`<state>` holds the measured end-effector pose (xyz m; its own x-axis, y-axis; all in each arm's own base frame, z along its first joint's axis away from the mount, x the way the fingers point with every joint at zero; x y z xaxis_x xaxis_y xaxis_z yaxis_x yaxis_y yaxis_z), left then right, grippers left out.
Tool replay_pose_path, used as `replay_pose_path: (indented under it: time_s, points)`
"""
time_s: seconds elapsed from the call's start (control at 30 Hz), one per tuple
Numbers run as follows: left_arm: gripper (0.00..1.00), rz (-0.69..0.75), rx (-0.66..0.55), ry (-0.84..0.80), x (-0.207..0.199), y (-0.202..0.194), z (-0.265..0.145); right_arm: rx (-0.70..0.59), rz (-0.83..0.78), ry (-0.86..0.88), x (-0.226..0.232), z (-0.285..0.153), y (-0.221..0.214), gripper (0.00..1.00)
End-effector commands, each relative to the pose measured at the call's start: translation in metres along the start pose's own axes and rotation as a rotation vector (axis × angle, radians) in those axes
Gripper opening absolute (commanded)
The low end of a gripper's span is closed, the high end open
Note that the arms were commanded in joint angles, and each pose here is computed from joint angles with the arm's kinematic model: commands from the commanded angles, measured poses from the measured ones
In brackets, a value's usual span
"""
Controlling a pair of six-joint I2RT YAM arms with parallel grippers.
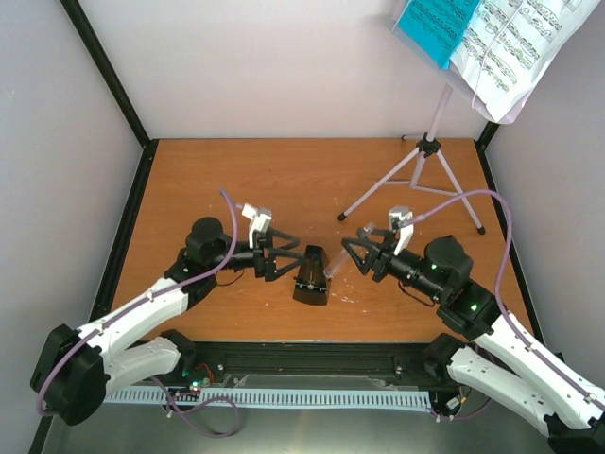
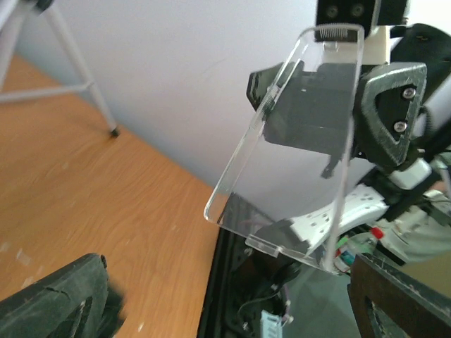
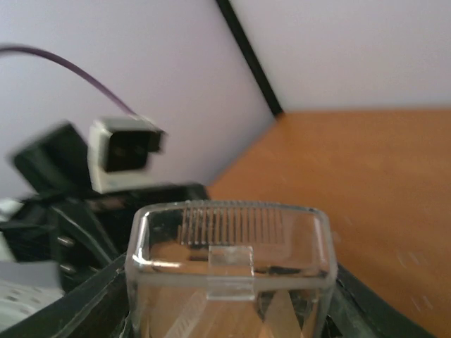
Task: Pack up the instrument practice props
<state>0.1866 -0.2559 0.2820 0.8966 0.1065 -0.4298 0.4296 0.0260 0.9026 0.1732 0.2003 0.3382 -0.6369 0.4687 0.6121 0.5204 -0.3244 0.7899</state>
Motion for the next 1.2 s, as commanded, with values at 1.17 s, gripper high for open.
replay_pose_path:
  time_s: [1.17]
  points:
    - [0.81, -0.264, 0.4, 0.038, 0.068, -0.174, 0.014, 0.326, 0.08, -0.507, -0.147, 0.05, -0.156, 0.53]
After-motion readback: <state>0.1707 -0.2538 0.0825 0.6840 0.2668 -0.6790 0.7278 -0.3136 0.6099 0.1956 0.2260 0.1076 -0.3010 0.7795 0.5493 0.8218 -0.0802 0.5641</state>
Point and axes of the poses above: each gripper's point midway between its finger pads, its own z axis out along the fingers, its own x axis along the line the jaws close on, y = z × x, the point moved 3 cm from there along -z, back along the fingers, and after that the axes turned 9 degrees about z, right-handed, at the moved point
